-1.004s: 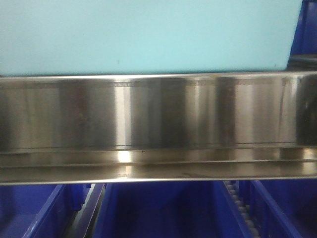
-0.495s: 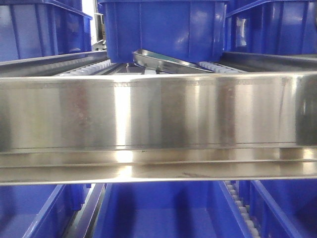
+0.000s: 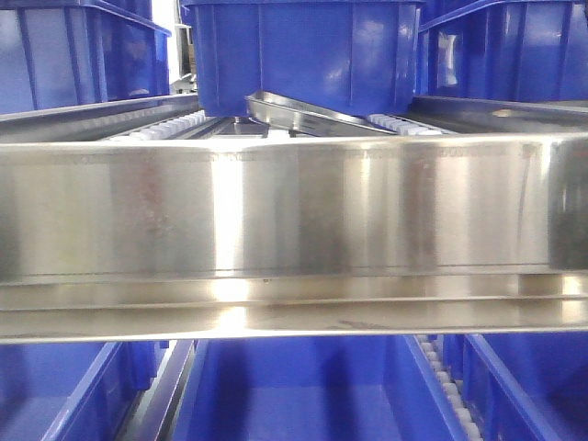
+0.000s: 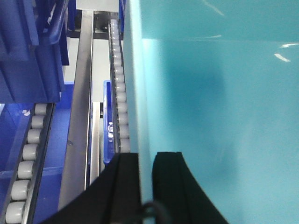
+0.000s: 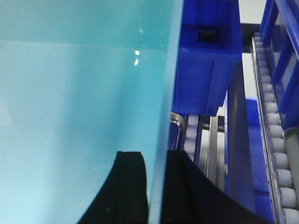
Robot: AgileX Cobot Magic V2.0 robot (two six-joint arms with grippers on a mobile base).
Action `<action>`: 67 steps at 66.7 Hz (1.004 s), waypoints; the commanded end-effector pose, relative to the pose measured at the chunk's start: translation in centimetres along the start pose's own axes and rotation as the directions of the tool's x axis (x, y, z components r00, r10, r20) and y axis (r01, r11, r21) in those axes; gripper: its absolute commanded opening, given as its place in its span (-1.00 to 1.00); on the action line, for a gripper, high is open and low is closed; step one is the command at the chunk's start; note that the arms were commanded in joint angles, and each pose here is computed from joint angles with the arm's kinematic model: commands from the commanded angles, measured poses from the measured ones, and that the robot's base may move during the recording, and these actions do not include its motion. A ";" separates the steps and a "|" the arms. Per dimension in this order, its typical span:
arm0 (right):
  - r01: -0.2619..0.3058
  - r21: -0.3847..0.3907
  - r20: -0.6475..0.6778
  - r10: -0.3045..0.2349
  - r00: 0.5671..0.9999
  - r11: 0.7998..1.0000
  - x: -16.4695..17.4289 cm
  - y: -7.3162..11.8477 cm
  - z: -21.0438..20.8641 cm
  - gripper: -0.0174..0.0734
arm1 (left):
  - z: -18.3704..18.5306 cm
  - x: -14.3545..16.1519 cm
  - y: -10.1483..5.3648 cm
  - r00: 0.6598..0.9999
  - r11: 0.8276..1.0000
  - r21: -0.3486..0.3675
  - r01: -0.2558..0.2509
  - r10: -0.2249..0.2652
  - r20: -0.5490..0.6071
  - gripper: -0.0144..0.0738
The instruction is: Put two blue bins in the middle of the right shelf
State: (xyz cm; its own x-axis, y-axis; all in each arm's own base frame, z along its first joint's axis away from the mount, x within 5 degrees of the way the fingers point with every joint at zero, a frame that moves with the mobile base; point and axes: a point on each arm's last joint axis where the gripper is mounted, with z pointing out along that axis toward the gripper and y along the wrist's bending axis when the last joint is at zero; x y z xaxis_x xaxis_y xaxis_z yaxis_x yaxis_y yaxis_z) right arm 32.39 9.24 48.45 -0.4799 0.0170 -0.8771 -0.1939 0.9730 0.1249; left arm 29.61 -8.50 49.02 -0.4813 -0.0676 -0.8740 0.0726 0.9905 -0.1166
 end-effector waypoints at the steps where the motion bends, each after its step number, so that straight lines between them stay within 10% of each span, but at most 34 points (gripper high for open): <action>1: 0.032 0.003 0.075 -0.033 0.997 0.999 -0.8 0.0 -0.8 -0.97 | -1.5 -1.0 -0.2 0.996 0.999 0.041 0.006 -0.009 0.083 -0.92; 67: 0.032 0.005 0.058 -0.033 0.998 0.999 -0.7 -0.1 -0.8 -0.97 | -1.5 -1.0 -0.2 0.996 0.999 0.041 0.006 -0.009 0.083 -0.92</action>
State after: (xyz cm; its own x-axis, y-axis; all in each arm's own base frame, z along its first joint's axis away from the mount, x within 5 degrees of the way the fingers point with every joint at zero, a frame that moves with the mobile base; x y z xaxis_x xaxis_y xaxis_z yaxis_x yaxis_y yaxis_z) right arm 32.40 9.22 48.45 -0.4794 0.0148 -0.8775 -0.1936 0.9734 0.1222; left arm 29.62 -8.49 49.04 -0.4794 -0.0668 -0.8750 0.0724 0.9907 -0.1153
